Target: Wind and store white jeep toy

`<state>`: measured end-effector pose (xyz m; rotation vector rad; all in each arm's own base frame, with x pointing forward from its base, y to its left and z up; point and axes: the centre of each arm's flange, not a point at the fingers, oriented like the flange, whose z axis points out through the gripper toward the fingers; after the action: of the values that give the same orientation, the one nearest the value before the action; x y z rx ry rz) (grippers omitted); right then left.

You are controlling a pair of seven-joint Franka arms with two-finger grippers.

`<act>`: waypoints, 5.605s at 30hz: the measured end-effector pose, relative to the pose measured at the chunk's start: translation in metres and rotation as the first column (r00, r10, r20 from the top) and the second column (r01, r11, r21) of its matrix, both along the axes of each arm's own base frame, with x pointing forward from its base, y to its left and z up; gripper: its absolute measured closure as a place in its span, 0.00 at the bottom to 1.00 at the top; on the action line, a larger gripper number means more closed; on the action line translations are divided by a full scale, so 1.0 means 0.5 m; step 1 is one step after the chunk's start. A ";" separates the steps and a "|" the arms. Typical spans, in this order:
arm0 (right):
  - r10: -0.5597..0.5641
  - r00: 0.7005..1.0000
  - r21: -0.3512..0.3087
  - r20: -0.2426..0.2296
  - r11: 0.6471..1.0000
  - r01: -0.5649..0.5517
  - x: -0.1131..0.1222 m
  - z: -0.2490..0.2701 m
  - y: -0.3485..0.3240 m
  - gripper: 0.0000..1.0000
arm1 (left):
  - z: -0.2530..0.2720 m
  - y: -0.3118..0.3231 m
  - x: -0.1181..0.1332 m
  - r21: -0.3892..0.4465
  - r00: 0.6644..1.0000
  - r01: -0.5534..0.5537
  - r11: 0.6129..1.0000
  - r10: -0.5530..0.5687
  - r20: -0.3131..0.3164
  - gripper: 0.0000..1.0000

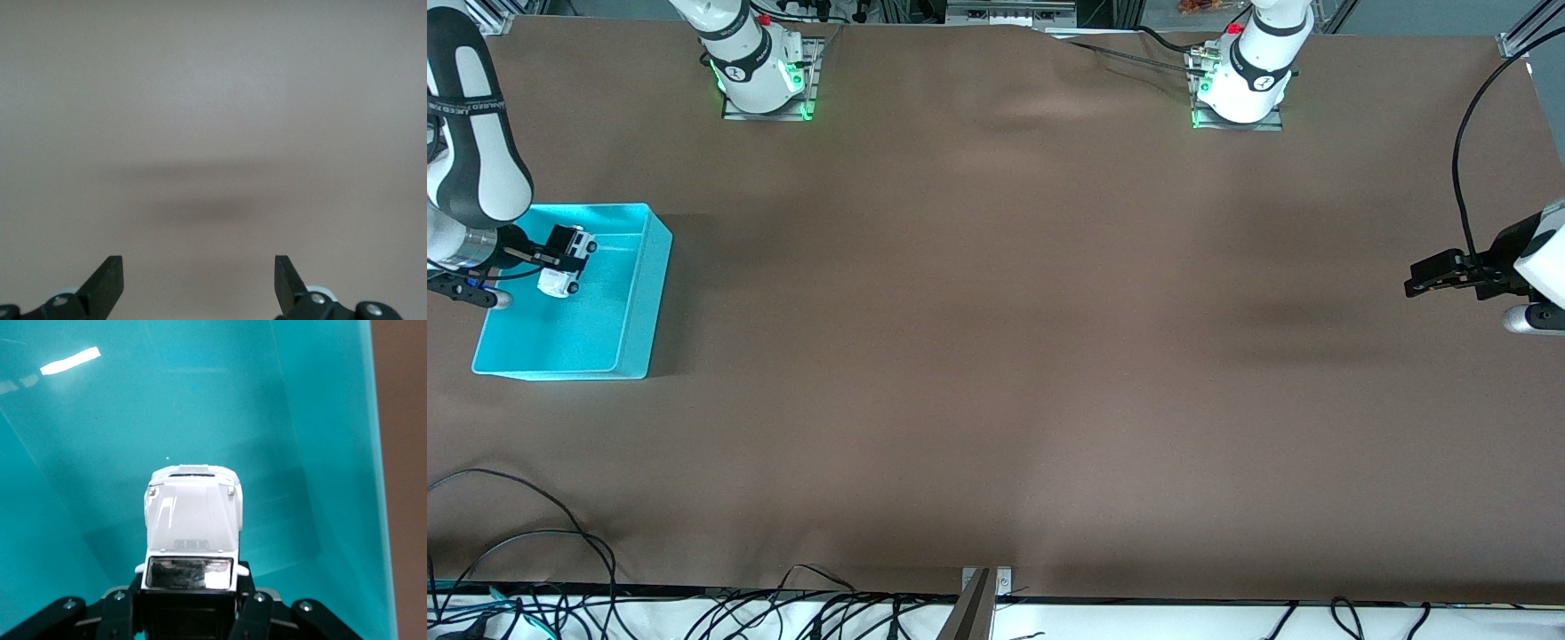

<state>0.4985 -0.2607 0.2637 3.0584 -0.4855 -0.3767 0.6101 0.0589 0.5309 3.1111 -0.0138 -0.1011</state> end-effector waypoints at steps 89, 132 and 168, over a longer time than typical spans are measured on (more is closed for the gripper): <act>-0.023 0.999 0.044 -0.030 0.999 0.025 -0.036 0.327 -0.006 0.00 | 0.092 -0.025 -0.016 0.025 0.997 0.016 1.000 -0.018 0.079 0.00; 0.084 0.991 0.093 0.103 0.991 -0.094 -0.017 0.646 0.353 0.00 | 0.179 -0.059 -0.057 0.043 0.998 0.012 0.999 -0.015 0.060 0.00; 0.244 0.955 0.042 0.168 0.966 -0.254 0.079 0.639 0.518 0.00 | 0.152 -0.054 -0.059 0.039 0.999 0.009 0.999 -0.010 0.031 0.00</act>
<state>0.5380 -0.0017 0.5830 3.1725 -0.0870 -0.1380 0.5806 0.0319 0.6070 3.1517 -0.0277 -0.0539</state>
